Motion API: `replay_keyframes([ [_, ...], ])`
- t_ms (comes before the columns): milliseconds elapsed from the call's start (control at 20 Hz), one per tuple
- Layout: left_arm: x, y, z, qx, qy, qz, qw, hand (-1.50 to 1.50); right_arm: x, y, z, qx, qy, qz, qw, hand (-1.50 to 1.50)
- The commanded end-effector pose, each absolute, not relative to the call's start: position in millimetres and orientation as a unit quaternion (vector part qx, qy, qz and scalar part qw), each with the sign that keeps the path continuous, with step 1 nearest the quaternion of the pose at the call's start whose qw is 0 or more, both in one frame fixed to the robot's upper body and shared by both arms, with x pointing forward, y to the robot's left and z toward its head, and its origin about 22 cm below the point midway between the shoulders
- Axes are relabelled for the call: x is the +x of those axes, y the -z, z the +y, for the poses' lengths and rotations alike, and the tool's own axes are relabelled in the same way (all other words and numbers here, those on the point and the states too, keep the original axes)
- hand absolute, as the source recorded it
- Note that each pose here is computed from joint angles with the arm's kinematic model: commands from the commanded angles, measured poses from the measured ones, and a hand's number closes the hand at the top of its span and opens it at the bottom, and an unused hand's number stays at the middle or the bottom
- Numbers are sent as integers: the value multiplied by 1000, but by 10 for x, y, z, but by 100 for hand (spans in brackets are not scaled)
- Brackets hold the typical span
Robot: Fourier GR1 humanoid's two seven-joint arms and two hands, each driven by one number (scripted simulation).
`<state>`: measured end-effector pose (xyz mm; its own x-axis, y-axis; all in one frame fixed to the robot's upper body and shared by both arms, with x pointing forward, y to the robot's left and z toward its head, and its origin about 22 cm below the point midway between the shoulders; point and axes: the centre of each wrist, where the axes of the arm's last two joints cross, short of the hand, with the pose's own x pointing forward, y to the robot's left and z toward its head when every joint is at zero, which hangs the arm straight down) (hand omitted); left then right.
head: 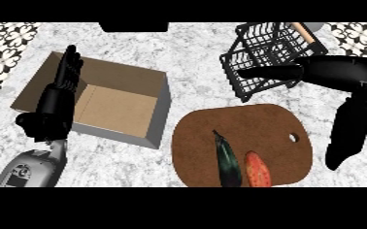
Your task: Pick the eggplant from the cutting board and place it in the tiered basket
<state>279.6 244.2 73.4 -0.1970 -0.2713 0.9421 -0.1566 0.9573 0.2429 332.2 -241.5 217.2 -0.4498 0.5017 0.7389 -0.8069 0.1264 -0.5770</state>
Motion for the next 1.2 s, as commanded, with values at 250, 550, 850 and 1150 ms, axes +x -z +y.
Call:
replay_keyframes([
  [250,2655,-432,2060,84,51,-735,671,0,3274,-2155,-2176,113,-702,-503,491,-150],
  [550,2684,-334,2137,90,51,-735,670,0,3155,-2021,-2031,81,-731,-461,496,-150],
  [850,2776,-339,2098,89,45,-738,667,0,3055,-2046,-2051,58,-745,-453,486,-150],
  [1150,2743,-260,2207,88,53,-736,669,0,3058,-2087,-1983,28,-756,-452,473,-150],
])
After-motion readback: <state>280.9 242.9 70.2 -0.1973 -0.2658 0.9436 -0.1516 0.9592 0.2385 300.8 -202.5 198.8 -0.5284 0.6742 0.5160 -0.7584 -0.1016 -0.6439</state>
